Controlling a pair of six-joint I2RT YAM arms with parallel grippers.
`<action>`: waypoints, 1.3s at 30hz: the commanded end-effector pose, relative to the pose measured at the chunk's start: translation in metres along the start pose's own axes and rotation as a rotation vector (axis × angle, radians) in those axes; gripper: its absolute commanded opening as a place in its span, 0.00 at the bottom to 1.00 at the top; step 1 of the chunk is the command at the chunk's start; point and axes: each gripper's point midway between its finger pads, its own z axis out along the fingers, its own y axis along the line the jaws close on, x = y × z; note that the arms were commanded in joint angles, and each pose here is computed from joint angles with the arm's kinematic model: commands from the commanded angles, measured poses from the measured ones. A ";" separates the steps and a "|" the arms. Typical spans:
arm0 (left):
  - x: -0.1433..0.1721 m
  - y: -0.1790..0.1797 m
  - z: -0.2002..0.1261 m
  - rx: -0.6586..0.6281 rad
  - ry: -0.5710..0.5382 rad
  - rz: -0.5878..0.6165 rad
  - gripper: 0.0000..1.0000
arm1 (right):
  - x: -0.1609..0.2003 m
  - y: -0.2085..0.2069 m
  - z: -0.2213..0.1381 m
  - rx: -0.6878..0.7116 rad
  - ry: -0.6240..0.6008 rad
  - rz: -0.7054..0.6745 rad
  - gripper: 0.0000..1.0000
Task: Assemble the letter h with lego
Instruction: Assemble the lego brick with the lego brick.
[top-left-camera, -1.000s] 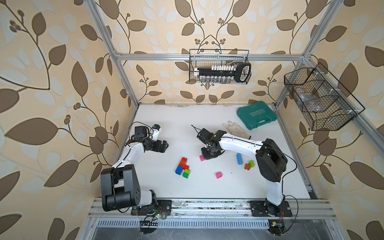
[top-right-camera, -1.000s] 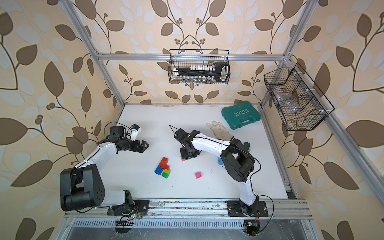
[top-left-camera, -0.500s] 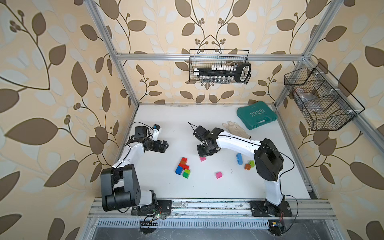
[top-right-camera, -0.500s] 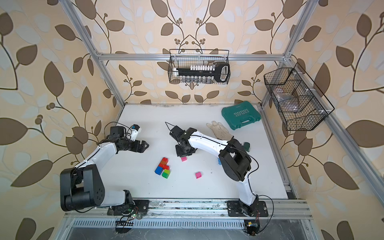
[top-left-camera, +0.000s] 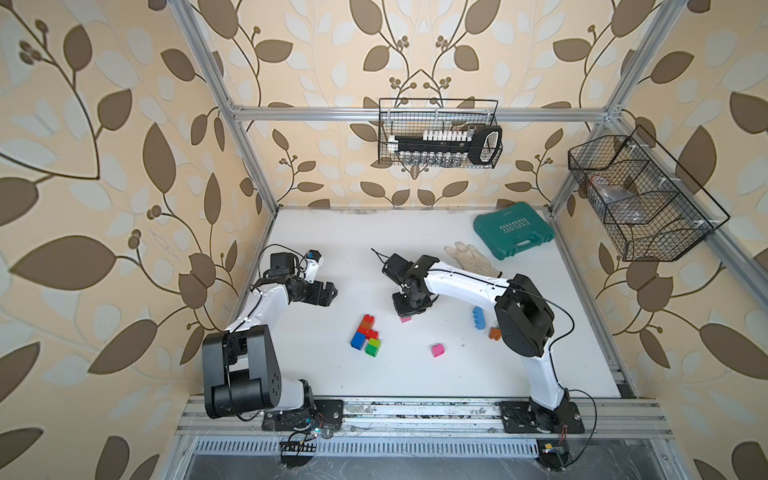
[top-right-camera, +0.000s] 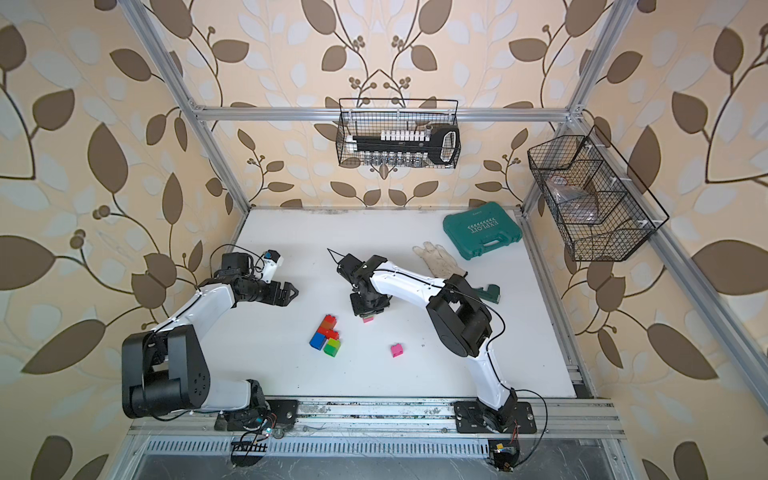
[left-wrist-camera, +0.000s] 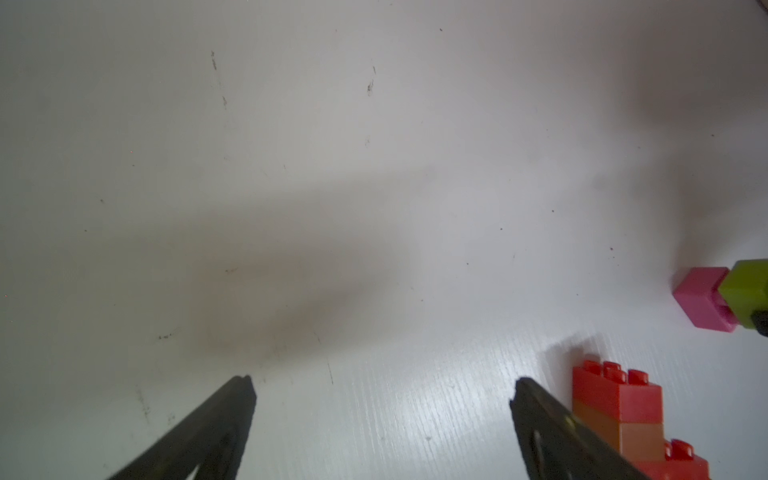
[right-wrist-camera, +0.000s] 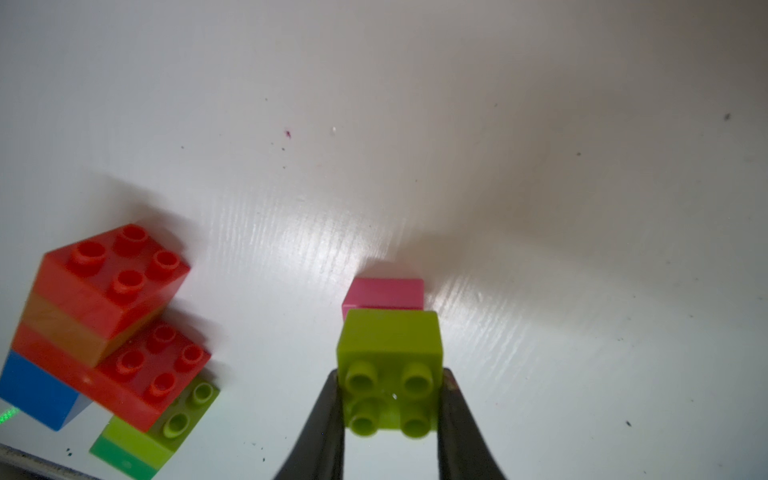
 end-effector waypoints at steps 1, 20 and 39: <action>-0.003 0.002 -0.003 0.001 -0.007 0.001 0.99 | 0.017 -0.004 0.020 0.040 0.094 -0.021 0.27; -0.001 0.000 -0.003 0.025 0.010 -0.020 0.99 | 0.038 -0.020 0.057 0.196 0.218 -0.038 0.23; 0.001 -0.002 -0.001 0.037 0.028 -0.035 0.99 | 0.022 -0.033 0.023 0.124 0.081 0.093 0.25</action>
